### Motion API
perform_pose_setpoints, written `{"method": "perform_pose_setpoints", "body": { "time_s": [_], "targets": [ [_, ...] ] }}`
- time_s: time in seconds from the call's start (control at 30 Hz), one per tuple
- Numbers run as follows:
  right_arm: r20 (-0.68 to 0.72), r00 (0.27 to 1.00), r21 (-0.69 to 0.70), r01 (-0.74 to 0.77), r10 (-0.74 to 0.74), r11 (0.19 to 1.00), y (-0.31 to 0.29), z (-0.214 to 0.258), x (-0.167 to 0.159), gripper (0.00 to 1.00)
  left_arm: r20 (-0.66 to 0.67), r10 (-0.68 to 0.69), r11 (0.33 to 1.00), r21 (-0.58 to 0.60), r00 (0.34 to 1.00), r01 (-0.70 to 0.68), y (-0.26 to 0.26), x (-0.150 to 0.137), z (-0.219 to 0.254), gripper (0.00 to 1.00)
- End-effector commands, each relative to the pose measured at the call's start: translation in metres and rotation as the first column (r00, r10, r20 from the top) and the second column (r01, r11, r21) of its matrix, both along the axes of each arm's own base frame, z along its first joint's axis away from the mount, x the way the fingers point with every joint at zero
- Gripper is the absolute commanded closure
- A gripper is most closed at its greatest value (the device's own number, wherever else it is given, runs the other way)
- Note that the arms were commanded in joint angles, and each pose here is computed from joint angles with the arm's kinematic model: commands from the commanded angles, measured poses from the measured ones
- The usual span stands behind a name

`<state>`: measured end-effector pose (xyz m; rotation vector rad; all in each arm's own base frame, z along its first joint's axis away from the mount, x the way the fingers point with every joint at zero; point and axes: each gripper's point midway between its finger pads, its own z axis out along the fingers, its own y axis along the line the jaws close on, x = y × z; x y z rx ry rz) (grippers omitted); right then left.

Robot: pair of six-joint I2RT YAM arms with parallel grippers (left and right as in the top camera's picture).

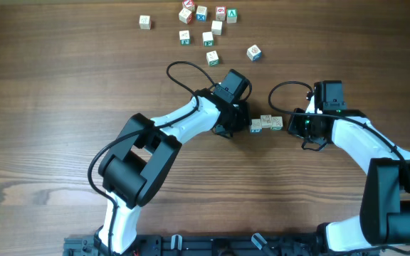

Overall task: Form a horizontal line
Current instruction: 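Raise both grippers up and away from the block row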

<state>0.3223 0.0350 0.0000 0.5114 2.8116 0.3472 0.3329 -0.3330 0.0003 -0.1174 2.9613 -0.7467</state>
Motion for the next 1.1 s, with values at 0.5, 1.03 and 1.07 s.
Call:
{"method": "perform_pose_setpoints", "body": {
  "time_s": [0.5,1.03,1.07],
  "targets": [
    [-0.015,0.999,-0.049,0.028,-0.029,0.998,-0.014,-0.001,0.001,0.96,-0.050,0.166,0.972,0.176,0.985,-0.155,0.071,0.017,-0.027,0.96],
    [0.210,0.975,-0.026,-0.071,0.075,0.997,0.009,0.082,0.079,0.95,-0.143,0.305,0.945,0.168,0.941,-0.281,0.124,0.035,-0.028,0.96],
    [0.214,0.973,-0.026,-0.081,0.084,0.996,0.013,0.083,0.080,0.95,-0.142,0.298,0.947,0.168,0.944,-0.274,0.122,0.034,-0.028,0.96]
  ]
}}
